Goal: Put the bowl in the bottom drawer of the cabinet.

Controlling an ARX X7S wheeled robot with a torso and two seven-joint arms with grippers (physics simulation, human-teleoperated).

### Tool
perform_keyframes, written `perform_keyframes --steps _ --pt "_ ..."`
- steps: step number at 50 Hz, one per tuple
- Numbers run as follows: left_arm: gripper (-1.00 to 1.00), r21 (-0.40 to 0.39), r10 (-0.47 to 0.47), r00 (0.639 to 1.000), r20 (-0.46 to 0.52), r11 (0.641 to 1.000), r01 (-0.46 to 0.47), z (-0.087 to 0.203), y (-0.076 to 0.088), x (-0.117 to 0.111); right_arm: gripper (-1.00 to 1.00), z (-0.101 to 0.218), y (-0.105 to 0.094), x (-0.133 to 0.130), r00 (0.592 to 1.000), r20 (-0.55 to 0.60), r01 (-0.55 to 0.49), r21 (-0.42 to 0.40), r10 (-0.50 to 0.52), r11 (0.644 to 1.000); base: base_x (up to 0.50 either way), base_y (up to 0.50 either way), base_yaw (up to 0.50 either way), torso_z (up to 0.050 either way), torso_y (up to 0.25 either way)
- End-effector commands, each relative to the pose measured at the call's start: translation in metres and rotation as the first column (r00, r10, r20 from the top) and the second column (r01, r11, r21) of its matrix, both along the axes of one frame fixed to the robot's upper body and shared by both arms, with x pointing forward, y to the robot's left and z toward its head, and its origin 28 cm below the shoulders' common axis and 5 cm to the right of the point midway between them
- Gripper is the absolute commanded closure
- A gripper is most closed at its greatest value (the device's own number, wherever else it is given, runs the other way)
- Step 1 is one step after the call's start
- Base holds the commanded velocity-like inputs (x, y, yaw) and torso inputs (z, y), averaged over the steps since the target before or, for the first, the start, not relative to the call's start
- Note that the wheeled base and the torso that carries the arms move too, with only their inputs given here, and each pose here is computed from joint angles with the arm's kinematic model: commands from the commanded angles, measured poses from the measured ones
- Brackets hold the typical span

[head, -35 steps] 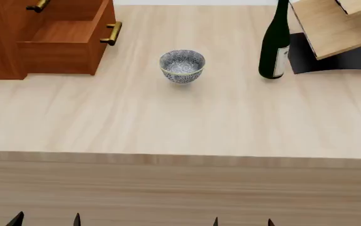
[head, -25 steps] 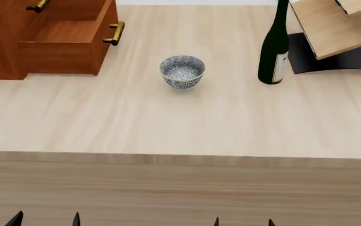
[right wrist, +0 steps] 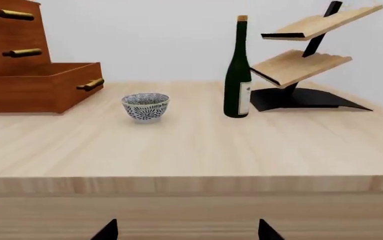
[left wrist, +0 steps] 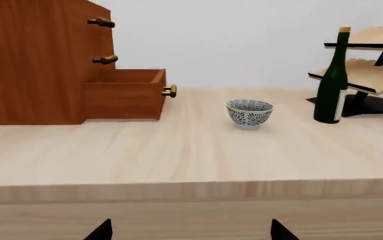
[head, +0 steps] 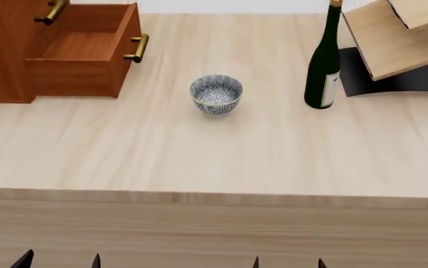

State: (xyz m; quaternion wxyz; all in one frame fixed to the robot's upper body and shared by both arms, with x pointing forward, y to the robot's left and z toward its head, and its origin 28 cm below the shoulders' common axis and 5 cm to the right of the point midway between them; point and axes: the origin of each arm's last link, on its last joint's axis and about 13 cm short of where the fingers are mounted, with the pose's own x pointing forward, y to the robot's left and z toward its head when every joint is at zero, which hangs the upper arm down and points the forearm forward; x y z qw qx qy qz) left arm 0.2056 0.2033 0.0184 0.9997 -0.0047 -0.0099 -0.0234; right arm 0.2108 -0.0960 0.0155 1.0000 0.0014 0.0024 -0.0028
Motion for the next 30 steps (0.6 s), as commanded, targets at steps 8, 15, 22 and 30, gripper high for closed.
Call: perform_keyframes --steps 8,15,22,30 --pt "-1.00 0.046 0.016 0.997 0.080 0.999 -0.020 0.007 0.000 0.001 -1.00 0.007 0.001 0.004 1.000 0.010 -0.002 -0.007 0.002 1.000 0.00 0.00 0.00 0.050 0.000" --pt "-1.00 0.037 -0.026 0.995 0.100 0.999 0.022 0.016 0.000 0.001 -1.00 0.013 -0.001 0.005 1.000 0.023 0.001 -0.013 -0.001 1.000 0.00 0.00 0.00 0.050 0.000" --pt "-1.00 0.029 -0.047 0.995 0.085 0.999 0.045 0.017 0.001 0.001 -1.00 0.014 -0.001 0.005 1.000 0.027 0.001 -0.013 -0.001 1.000 0.00 0.00 0.00 0.050 0.000" --pt "-1.00 0.009 -0.054 0.995 0.078 0.999 0.054 0.017 0.001 0.000 -1.00 0.016 0.000 0.004 1.000 0.031 -0.004 -0.016 0.005 1.000 0.00 0.00 0.00 0.050 0.000"
